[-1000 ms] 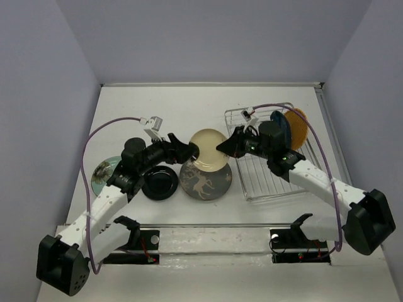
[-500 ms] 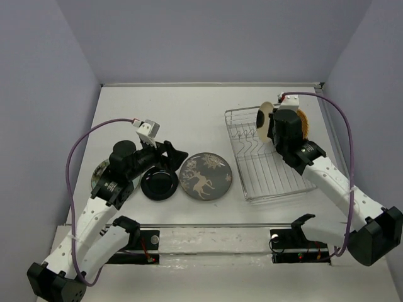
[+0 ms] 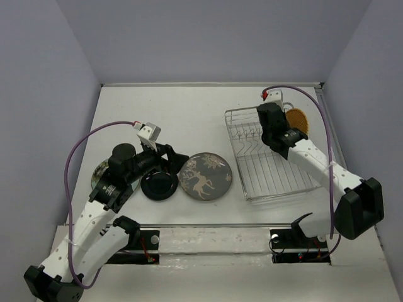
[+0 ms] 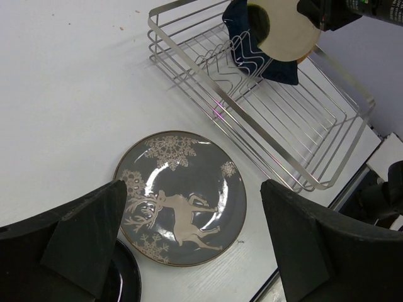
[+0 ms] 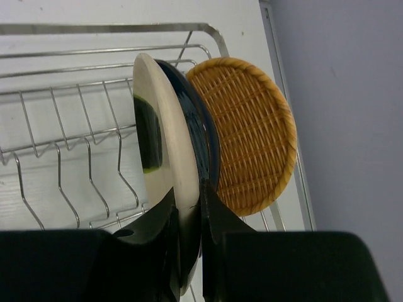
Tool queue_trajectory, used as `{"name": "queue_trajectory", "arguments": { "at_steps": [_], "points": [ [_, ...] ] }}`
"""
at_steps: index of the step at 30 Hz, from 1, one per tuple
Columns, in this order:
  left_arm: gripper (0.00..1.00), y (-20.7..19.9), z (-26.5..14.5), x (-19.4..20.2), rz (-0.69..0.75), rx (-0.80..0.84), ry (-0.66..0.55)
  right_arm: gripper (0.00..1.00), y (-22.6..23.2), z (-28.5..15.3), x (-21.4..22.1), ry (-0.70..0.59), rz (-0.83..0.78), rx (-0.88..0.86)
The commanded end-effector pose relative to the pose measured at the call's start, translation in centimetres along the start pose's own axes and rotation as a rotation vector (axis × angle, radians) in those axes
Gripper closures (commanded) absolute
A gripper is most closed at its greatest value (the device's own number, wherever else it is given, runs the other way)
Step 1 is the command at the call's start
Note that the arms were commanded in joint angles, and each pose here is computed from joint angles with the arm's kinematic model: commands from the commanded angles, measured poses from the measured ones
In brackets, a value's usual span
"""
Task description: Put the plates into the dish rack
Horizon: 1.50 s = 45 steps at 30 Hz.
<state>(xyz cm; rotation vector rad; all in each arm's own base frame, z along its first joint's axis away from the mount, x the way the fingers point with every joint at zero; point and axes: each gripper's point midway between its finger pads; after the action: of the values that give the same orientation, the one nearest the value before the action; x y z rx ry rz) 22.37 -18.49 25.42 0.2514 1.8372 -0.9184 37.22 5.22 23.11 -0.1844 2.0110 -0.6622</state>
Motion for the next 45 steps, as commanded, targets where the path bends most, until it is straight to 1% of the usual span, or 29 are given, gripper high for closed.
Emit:
{"name": "queue_trajectory", "arguments": {
  "at_steps": [1,7,11,12,13,14,15,16,17,18,20,22,25,26,29,31,35,37,39,40,41,43,45],
  "points": [
    [0.01,0.0,-0.1,-0.2,0.021,-0.004,-0.013,0.93,-0.3,0.2,-0.3,0.006,0.001,0.020],
    [0.01,0.3,0.1,-0.1,0.017,-0.016,-0.006,0.93,2.2,1.8,2.4,0.066,0.064,-0.068],
    [0.01,0.6,0.3,0.2,0.013,-0.028,0.005,0.93,3.1,2.6,3.4,0.083,0.116,-0.095],
    [0.01,0.8,0.4,0.2,0.012,-0.035,0.006,0.91,3.1,2.6,3.3,0.082,0.132,-0.092],
    [0.01,0.9,0.4,0.3,0.010,-0.041,0.010,0.88,2.8,2.8,3.4,0.087,0.148,-0.079],
    [0.01,1.1,0.5,0.5,0.006,-0.049,0.016,0.77,2.8,2.9,3.4,0.088,0.167,-0.071],
    [0.01,1.2,0.6,0.5,0.003,-0.056,0.018,0.69,2.8,3.0,3.5,0.091,0.174,-0.061],
    [0.01,1.6,0.8,0.8,-0.002,-0.071,0.030,0.53,2.6,3.1,3.3,0.088,0.187,-0.050],
    [0.01,1.7,0.9,1.0,-0.005,-0.076,0.038,0.45,2.6,3.0,3.2,0.086,0.193,-0.051],
    [0.01,2.0,1.1,1.1,-0.008,-0.084,0.045,0.40,2.6,3.0,3.0,0.082,0.198,-0.052],
    [0.01,2.1,1.2,1.3,-0.010,-0.090,0.054,0.33,2.2,2.6,2.2,0.062,0.220,-0.057],
    [0.01,2.3,1.3,1.4,-0.010,-0.097,0.059,0.32,1.8,1.7,1.2,0.031,0.252,-0.088],
    [0.01,2.7,1.5,1.6,-0.015,-0.112,0.069,0.31,1.9,-0.2,-0.6,-0.033,0.319,-0.191],
    [0.01,2.8,1.6,1.7,-0.015,-0.118,0.074,0.31,2.8,-1.0,-1.1,-0.049,0.347,-0.266],
    [0.01,3.5,2.0,2.4,-0.023,-0.146,0.102,0.31,3.1,-3.4,-2.8,-0.116,0.408,-0.371],
    [0.01,4.2,2.5,3.0,-0.031,-0.168,0.131,0.31,4.8,-5.2,-3.4,-0.151,0.430,-0.473],
    [0.02,5.2,3.4,4.8,-0.062,-0.201,0.206,0.33,6.1,-9.3,-4.5,-0.238,0.488,-0.670],
    [0.03,5.4,3.8,6.0,-0.092,-0.198,0.250,0.34,6.9,-10.7,-4.2,-0.264,0.503,-0.746],
    [0.05,4.9,3.8,7.0,-0.144,-0.175,0.281,0.36,7.8,-13.5,-4.7,-0.312,0.515,-0.876],
    [0.05,4.7,3.6,7.2,-0.168,-0.176,0.287,0.36,8.3,-13.9,-4.1,-0.303,0.511,-0.911],
    [0.05,4.5,3.4,7.5,-0.219,-0.183,0.286,0.36,8.9,-15.1,-4.0,-0.308,0.500,-0.974],
    [0.03,4.7,2.6,8.6,-0.285,-0.211,0.294,0.36,9.3,-16.2,-3.7,-0.311,0.492,-1.024],
    [0.01,4.9,1.9,9.2,-0.330,-0.236,0.293,0.38,10.8,-18.8,-3.6,-0.313,0.466,-1.153]
  ]
}}
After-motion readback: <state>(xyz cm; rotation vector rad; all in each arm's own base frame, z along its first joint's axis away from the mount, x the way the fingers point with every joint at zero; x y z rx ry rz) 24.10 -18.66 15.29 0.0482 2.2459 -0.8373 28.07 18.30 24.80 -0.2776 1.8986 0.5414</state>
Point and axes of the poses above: each gripper's point midway between its finger pads, its own z axis out along the fingers, its own y axis along the line the jaws close on, x = y × z, and after that the axes turned 8 degrees about -z, right-handed
